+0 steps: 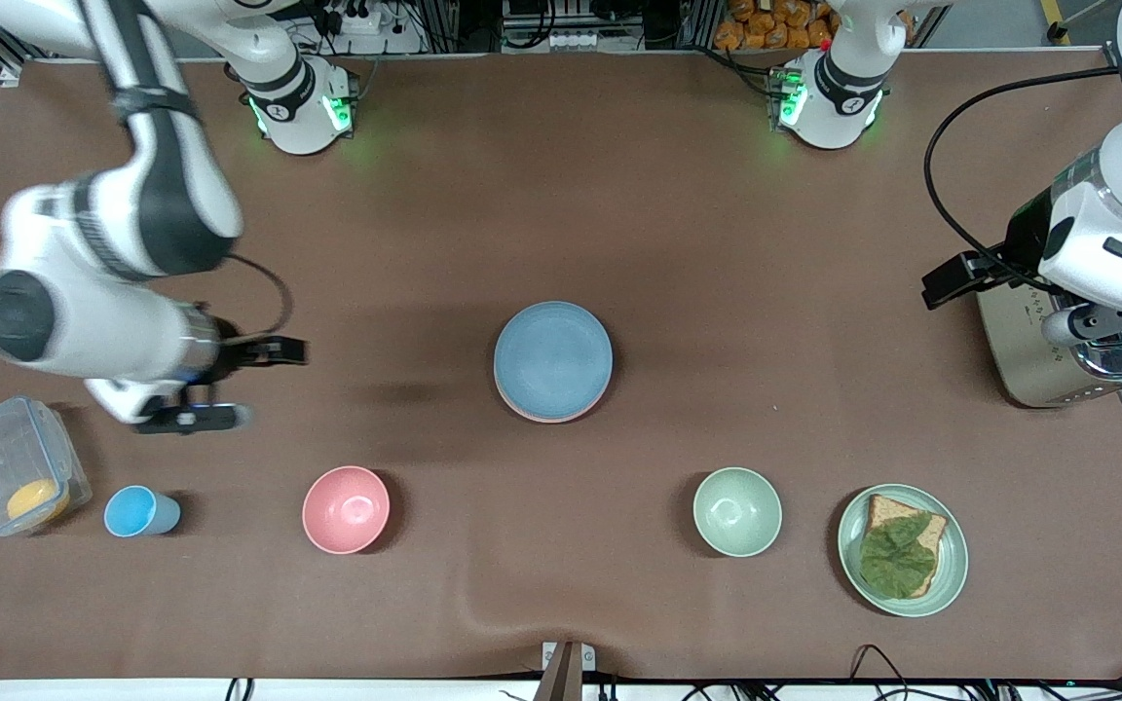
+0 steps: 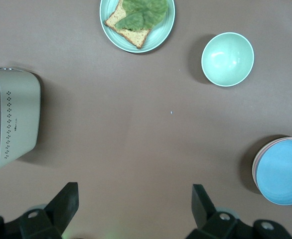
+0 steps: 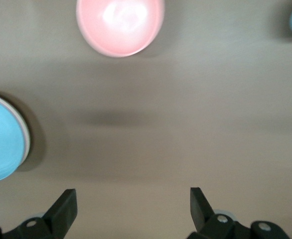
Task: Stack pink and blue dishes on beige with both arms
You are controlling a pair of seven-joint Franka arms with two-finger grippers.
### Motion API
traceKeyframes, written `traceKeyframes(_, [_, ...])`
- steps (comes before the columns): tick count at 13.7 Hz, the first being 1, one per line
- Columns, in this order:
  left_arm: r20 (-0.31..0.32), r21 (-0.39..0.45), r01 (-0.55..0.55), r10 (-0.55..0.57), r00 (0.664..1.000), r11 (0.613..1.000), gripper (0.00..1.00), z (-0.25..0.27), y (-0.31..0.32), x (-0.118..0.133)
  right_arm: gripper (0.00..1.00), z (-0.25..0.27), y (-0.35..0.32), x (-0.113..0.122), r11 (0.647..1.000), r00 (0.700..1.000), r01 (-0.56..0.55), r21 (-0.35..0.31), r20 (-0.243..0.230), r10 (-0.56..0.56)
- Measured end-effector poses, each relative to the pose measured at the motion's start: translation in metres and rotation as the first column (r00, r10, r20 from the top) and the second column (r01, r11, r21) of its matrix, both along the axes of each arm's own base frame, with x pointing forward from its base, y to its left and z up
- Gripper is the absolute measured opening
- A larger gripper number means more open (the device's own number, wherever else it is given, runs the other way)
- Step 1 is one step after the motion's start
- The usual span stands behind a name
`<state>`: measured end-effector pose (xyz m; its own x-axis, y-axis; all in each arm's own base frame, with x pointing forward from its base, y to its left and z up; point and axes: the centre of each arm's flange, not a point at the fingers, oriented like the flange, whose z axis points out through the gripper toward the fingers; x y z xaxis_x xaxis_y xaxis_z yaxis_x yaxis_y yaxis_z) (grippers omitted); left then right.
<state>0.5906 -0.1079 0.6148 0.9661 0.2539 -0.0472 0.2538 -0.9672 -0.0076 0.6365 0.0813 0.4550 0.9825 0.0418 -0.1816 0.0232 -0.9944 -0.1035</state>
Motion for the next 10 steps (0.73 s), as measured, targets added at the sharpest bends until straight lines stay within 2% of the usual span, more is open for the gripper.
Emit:
traceKeyframes(1, [0.000, 0.000, 0.000, 0.000, 1.000, 1.000, 1.00, 0.000, 0.000, 0.000, 1.00, 0.018, -0.022, -0.002, 1.000, 1.000, 0.006, -0.005, 0.023, -0.006])
traceKeyframes(3, [0.000, 0.000, 0.000, 0.000, 1.000, 1.000, 1.00, 0.000, 0.000, 0.000, 1.00, 0.058, -0.046, -0.014, 0.997, 0.997, 0.003, -0.075, 0.077, 0.003])
traceKeyframes(5, [0.000, 0.000, 0.000, 0.000, 1.000, 1.000, 1.00, 0.000, 0.000, 0.000, 1.00, 0.095, -0.052, -0.031, 0.993, 0.992, -0.029, -0.112, 0.120, 0.043])
traceKeyframes(10, [0.000, 0.000, 0.000, 0.000, 1.000, 1.000, 1.00, 0.000, 0.000, 0.000, 1.00, 0.151, -0.076, -0.076, 0.991, 0.984, -0.066, -0.119, 0.157, 0.084])
